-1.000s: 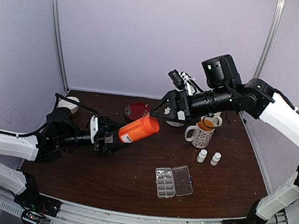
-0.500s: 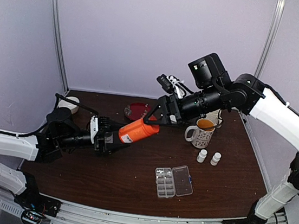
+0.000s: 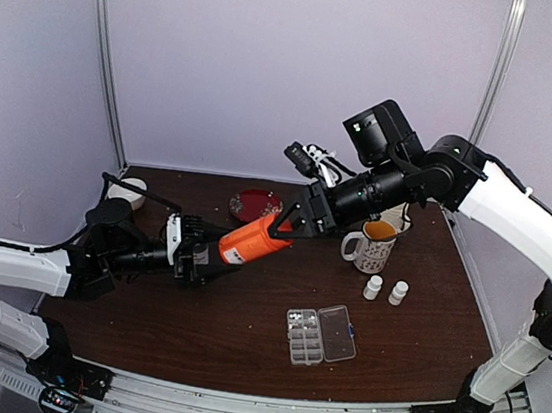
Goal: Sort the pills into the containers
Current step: Unscrew the lid of the pill bottle.
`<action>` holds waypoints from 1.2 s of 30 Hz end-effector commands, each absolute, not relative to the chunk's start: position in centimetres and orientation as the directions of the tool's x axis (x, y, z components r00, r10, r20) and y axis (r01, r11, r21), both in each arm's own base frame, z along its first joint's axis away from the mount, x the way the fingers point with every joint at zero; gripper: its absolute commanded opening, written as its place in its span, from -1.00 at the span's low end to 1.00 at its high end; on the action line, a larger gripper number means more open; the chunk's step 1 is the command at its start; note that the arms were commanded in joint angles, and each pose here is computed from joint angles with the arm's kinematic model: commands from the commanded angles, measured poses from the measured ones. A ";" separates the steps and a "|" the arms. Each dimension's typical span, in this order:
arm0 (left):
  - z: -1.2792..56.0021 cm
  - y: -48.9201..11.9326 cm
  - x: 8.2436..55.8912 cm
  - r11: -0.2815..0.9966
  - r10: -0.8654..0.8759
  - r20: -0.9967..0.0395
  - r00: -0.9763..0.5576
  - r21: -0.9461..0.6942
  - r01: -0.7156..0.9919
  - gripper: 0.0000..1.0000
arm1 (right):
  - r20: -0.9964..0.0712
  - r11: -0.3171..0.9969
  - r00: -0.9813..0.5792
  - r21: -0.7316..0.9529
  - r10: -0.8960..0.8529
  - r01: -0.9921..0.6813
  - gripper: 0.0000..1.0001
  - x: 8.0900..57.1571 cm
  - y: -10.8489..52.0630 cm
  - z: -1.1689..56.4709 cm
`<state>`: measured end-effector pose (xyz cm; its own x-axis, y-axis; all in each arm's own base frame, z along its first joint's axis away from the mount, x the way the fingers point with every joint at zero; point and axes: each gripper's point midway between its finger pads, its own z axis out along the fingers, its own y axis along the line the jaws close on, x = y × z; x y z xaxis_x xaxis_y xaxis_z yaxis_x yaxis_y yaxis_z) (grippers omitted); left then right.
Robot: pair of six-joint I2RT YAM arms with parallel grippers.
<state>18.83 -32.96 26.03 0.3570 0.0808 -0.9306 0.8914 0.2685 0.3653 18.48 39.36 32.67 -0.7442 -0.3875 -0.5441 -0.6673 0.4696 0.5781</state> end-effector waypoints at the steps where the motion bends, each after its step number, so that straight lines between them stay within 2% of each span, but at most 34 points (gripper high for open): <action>1: 28.6 -32.9 19.0 0.302 0.024 -0.916 0.401 0.389 0.870 -1.00 | -0.626 0.391 -0.639 0.505 -0.447 -0.769 -0.25 18.1 39.9 33.7; 6: 28.6 -32.9 19.0 0.298 0.019 -0.918 0.395 0.383 0.875 -1.00 | -0.747 0.283 -0.411 0.302 -0.523 -0.910 -0.31 18.5 40.1 33.9; 10: 28.7 -33.0 18.9 0.296 0.004 -0.923 0.385 0.369 0.881 -1.00 | -0.834 0.130 -0.093 0.025 -0.544 -0.991 -0.32 18.8 40.0 34.8; 12: 28.9 -33.0 18.8 0.297 -0.012 -0.925 0.380 0.360 0.884 -1.00 | -0.841 0.007 0.146 -0.175 -0.520 -0.985 -0.32 18.5 40.1 35.2; 15: 29.0 -33.0 18.7 0.294 -0.025 -0.927 0.373 0.350 0.889 -1.00 | -0.765 -0.147 0.455 -0.439 -0.456 -0.886 -0.39 18.1 40.0 35.4; 18: 29.0 -33.0 18.6 0.287 -0.033 -0.933 0.359 0.336 0.897 -1.00 | -0.566 -0.375 0.758 -0.659 -0.324 -0.652 -0.54 16.2 39.2 33.7; 19: 28.9 -33.1 18.6 0.285 -0.036 -0.936 0.349 0.325 0.902 -1.00 | -0.496 -0.405 0.821 -0.714 -0.282 -0.571 -0.56 16.1 39.2 33.4; 22: 28.8 -33.2 18.4 0.273 -0.047 -0.945 0.324 0.300 0.914 -1.00 | -0.368 -0.424 0.900 -0.795 -0.232 -0.434 -0.62 16.8 39.5 33.5; 25: 28.7 -33.0 18.3 0.278 -0.073 -0.948 0.309 0.278 0.920 -1.00 | -0.298 -0.440 0.929 -0.819 -0.221 -0.368 -0.62 17.4 39.5 33.6; 36: 27.9 -33.2 17.9 0.249 -0.076 -0.952 0.297 0.270 0.930 -1.00 | -0.303 -0.372 0.939 -0.862 -0.165 -0.344 -0.59 17.0 38.6 35.7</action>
<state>17.46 -33.38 26.05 0.2922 -0.0064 -0.9563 0.9348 0.2131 0.2842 17.89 38.47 32.43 0.9034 -0.2593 -0.3416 -0.4256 -0.4444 -0.7882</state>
